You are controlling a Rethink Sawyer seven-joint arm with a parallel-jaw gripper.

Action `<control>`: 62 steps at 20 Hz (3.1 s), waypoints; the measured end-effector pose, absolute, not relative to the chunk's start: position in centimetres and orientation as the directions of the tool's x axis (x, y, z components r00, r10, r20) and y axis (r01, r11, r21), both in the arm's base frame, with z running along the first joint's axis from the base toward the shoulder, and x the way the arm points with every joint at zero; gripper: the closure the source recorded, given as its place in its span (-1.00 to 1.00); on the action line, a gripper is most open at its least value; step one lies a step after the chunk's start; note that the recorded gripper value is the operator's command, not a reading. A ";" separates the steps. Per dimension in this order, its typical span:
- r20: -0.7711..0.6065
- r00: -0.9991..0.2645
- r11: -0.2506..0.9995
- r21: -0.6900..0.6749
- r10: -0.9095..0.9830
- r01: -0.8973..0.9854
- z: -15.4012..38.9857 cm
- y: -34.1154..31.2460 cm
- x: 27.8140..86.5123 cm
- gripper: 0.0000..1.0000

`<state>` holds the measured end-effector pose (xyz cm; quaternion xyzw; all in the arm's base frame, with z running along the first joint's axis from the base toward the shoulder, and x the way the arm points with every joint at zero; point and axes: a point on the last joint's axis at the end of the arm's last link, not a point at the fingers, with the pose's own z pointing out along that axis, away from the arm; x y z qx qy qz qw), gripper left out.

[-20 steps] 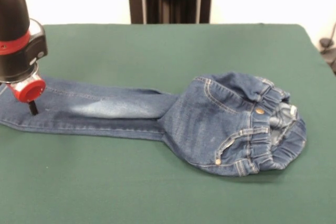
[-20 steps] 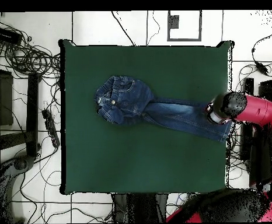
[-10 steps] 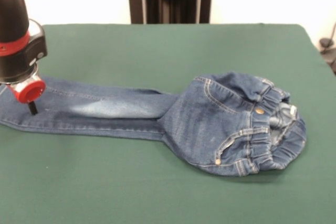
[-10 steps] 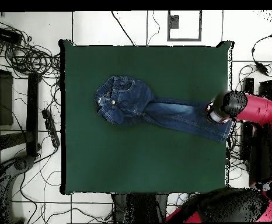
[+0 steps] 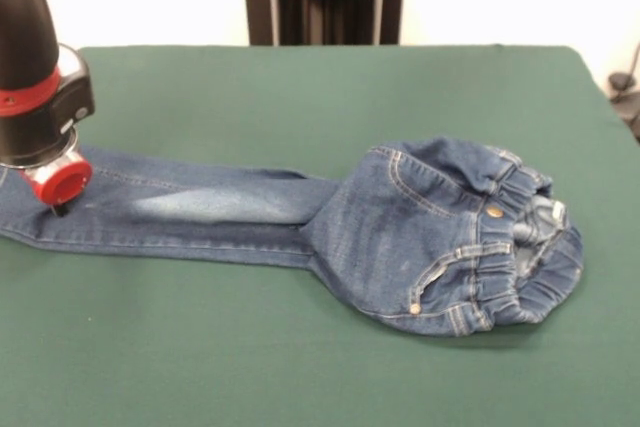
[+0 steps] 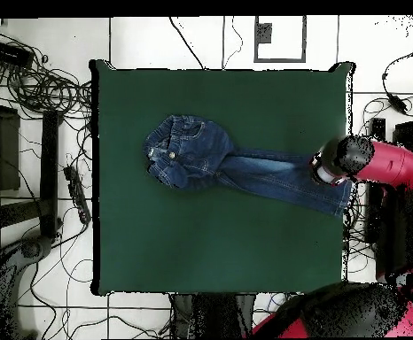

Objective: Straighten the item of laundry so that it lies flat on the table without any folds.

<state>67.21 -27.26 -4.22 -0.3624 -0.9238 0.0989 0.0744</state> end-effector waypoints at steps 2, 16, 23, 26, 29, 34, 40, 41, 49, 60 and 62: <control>0.066 -0.726 0.718 -0.237 0.685 0.655 -4.2 -27.3 67.2 1.00; 0.066 -0.726 0.718 -0.238 0.684 0.654 -4.1 -27.3 67.2 1.00; 0.063 -0.726 0.718 -0.235 0.684 0.656 -3.7 -27.5 67.2 1.00; 0.056 -0.725 0.715 -0.230 0.687 0.660 -3.0 -27.9 67.3 1.00; 0.048 -0.723 0.712 -0.224 0.690 0.665 -2.3 -28.2 67.5 1.00; 0.032 -0.734 0.724 -0.202 0.678 0.660 -0.8 -29.1 68.2 1.00; 0.026 -0.773 0.764 -0.179 0.634 0.620 0.5 -29.8 68.9 1.00; 0.027 -0.782 0.773 -0.175 0.623 0.610 0.6 -29.8 69.0 1.00; 0.018 -0.817 0.806 -0.176 0.576 0.565 1.9 -30.8 69.2 1.00; 0.002 -0.869 0.855 -0.180 0.495 0.486 3.5 -32.0 70.0 1.00; -0.004 -0.880 0.865 -0.182 0.475 0.468 3.8 -32.4 70.3 1.00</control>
